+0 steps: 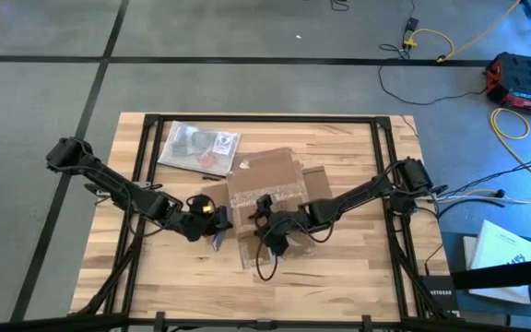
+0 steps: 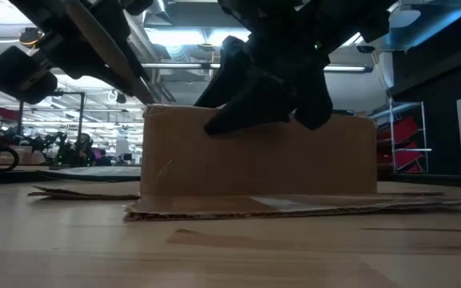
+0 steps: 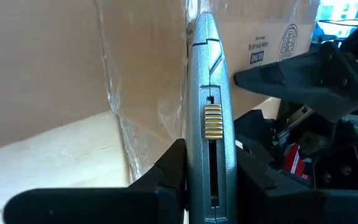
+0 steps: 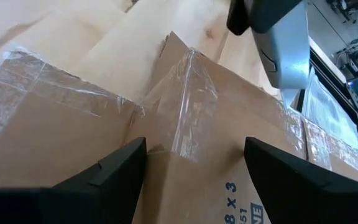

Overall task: Unpack boxes
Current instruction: Break down the box until it is fully flat

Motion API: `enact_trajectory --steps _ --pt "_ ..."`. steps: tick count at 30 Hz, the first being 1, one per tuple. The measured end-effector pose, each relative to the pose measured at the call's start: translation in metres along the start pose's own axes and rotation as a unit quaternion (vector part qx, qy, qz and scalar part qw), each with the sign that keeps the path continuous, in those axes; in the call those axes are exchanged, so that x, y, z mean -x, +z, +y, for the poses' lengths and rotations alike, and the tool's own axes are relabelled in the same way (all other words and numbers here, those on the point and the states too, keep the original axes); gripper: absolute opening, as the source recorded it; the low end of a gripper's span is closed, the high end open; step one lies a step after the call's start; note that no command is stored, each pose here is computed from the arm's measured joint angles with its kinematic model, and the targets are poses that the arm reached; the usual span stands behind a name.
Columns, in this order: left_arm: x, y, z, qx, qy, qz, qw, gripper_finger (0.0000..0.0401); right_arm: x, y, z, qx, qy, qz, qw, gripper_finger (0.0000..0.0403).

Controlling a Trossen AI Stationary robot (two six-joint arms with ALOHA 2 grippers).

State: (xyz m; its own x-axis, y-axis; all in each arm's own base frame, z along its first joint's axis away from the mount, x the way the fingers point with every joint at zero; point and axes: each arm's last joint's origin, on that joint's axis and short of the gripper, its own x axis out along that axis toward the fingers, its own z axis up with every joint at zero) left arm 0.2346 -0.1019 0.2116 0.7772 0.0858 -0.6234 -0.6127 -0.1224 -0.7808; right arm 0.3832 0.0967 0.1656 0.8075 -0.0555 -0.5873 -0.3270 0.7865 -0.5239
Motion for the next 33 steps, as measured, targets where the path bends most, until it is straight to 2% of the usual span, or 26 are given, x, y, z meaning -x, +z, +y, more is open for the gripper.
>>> enact_trajectory --steps 7,11,15,19,28,33 --pt "0.001 0.000 0.000 -0.011 0.000 -0.002 1.000 0.0059 0.000 -0.001 -0.001 -0.001 -0.005 0.005 1.000 0.0257" --pt "0.014 0.007 -0.004 -0.025 -0.016 -0.021 0.999 0.0059 0.000 -0.002 0.001 -0.008 0.000 0.014 1.000 0.0257" --pt "0.028 0.018 0.001 -0.033 0.018 -0.066 0.997 0.0059 0.000 -0.003 0.001 -0.006 0.003 0.021 1.000 0.0257" --pt "0.033 0.025 0.001 -0.026 0.023 -0.069 0.997 0.0059 0.000 -0.003 0.001 -0.006 0.004 0.022 1.000 0.0257" --pt "0.016 0.037 -0.009 -0.042 0.027 -0.025 0.998 0.0059 0.000 -0.003 0.002 -0.006 0.005 0.021 1.000 0.0257" --pt "0.009 0.046 -0.010 -0.053 0.049 -0.005 0.997 0.0059 0.000 -0.003 0.002 -0.006 0.006 0.021 1.000 0.0257"
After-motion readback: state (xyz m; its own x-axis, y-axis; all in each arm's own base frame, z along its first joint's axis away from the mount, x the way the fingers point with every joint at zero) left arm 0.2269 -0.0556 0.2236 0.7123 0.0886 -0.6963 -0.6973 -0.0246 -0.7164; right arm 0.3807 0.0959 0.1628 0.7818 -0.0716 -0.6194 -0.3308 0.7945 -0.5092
